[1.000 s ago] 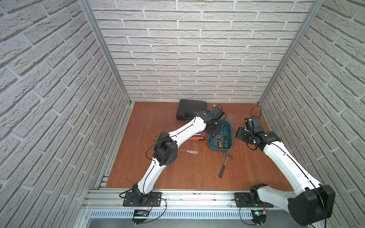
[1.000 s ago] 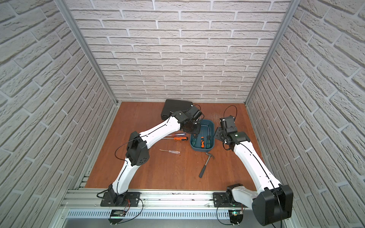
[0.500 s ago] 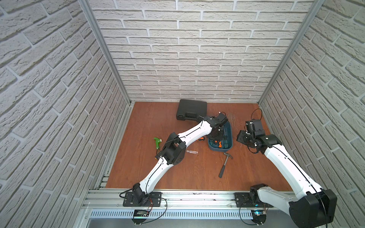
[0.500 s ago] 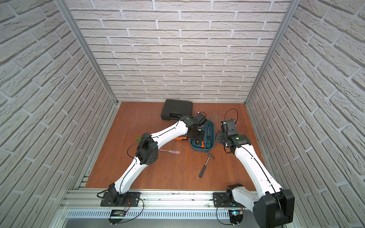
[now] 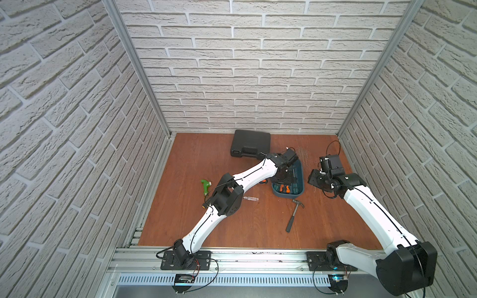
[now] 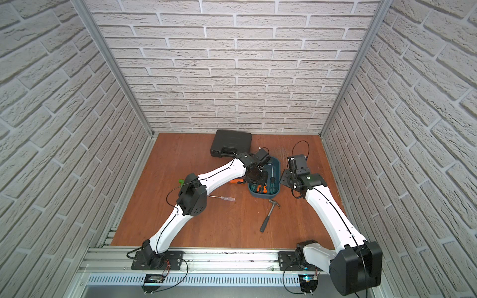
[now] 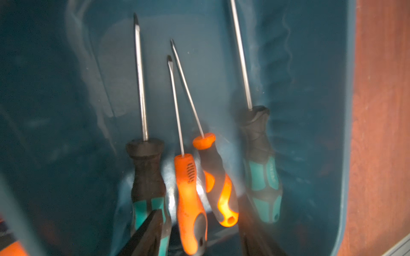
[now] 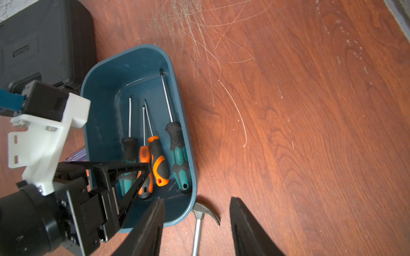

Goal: Put the screwdriver on the desktop into the storage box
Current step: Place the screwdriver in the storage box, then pick up the screwdriver from the center of the board.

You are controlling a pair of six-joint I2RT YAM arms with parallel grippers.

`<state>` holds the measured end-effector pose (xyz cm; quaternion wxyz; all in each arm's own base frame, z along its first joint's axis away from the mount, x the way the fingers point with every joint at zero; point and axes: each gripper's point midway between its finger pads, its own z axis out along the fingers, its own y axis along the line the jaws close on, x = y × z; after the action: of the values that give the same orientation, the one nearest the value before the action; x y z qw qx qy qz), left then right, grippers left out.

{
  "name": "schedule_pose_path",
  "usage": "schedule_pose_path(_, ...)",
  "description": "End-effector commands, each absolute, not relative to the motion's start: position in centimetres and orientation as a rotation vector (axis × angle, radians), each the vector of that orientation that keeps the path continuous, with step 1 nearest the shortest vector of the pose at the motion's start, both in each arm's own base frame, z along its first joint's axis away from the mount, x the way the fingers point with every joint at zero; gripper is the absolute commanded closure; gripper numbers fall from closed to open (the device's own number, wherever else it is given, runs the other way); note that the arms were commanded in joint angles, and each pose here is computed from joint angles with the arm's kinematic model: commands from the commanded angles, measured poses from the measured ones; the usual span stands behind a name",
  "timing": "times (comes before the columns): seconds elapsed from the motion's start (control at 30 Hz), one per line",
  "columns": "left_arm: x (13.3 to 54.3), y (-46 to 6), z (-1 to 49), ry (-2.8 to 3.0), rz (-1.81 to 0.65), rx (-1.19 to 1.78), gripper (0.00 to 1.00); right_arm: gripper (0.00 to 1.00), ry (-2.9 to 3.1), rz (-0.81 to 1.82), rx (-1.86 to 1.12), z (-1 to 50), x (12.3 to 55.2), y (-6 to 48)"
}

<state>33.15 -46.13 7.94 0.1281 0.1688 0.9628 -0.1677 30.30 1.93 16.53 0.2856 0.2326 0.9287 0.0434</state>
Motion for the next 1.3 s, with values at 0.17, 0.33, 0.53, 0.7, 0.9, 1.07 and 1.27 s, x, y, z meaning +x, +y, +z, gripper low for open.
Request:
schedule_pose_path(0.17, 36.0, -41.7, 21.0, 2.373, -0.608, 0.255, 0.41, 0.50, 2.473, 0.298, 0.396, 18.5, 32.5, 6.1)
schedule_pose_path(0.33, 37.4, -33.7, 22.4, 2.256, -0.635, -0.035, 0.40, 0.52, 2.504, 0.368, 0.053, 19.1, 33.1, 12.1)
schedule_pose_path(0.53, 36.0, -23.4, 20.7, 2.187, -0.551, -0.400, 0.41, 0.52, 2.519, 0.481, -0.476, 17.6, 32.1, 21.0)
schedule_pose_path(0.7, 33.1, -15.4, 19.3, 2.103, -0.360, -0.671, 0.41, 0.52, 2.602, 0.566, -0.884, 14.3, 29.1, 27.0)
schedule_pose_path(0.9, 30.1, -9.5, 18.3, 1.986, -0.278, -0.899, 0.42, 0.51, 2.653, 0.533, -1.127, 9.9, 28.2, 30.3)
schedule_pose_path(1.07, 28.2, -6.8, 17.4, 1.919, -0.256, -1.011, 0.41, 0.50, 2.614, 0.407, -1.265, 7.9, 29.2, 31.1)
schedule_pose_path(1.27, 26.9, -5.5, 16.6, 1.899, -0.242, -1.068, 0.41, 0.51, 2.563, 0.182, -1.530, 5.1, 29.4, 30.4)
